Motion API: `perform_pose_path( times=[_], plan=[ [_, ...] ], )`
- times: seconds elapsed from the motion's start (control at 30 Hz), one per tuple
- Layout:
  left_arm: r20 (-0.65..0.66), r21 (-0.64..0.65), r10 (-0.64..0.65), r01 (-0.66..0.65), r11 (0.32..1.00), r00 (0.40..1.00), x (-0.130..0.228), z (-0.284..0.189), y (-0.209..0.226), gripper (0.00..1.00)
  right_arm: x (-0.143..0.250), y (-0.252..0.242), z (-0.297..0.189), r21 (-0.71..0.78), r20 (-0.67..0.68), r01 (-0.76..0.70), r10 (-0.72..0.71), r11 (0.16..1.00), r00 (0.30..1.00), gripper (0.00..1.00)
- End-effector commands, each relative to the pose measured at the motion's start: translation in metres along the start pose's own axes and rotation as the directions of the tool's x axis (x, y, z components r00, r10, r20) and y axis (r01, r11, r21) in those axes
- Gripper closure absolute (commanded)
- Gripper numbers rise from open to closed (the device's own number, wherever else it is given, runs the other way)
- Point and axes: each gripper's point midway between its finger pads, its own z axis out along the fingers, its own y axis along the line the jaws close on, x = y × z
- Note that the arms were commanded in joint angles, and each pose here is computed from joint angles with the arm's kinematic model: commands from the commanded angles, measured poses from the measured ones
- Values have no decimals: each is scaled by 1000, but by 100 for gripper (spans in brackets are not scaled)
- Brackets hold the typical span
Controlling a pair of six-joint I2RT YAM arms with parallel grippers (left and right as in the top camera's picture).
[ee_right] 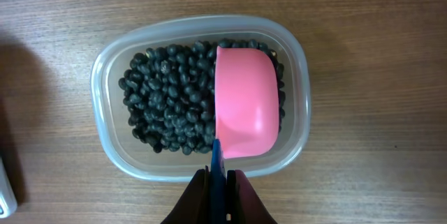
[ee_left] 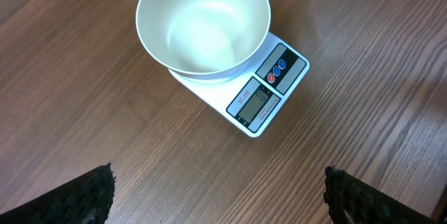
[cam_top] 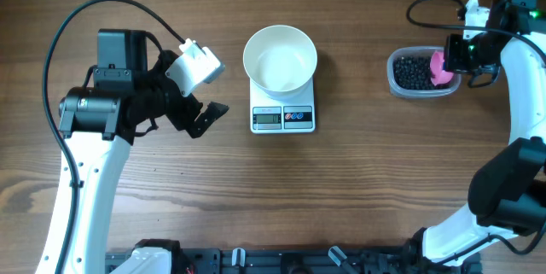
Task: Scoop item into bowl and weigh 150g on scale
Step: 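Lower the pink scoop into the black beans and scoop with the right gripper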
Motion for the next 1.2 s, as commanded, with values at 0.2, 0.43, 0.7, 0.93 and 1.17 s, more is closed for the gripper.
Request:
perform_pose_path(
  times=[0.2,0.43,0.7,0.93,1.17],
  plan=[
    [-12,3,-16,16,1000,1000,5,4,1,0,22,23,30,-141,-70,-6,-4,990,998,96],
    [-11,4,-16,16,1000,1000,5,4,1,0,27,34,28,-204,-90,-15,-4,979,996,96],
    [-12,3,-16,16,1000,1000,5,4,1,0,28,43,24,-279,-88,-31,6,960,996,96],
    [-12,3,-16,16,1000,1000,5,4,1,0,28,34,27,-355,-69,-95,75,930,995,96],
    [-12,3,-16,16,1000,1000,5,4,1,0,38,41,47,-407,-123,-140,98,903,988,96]
  ],
)
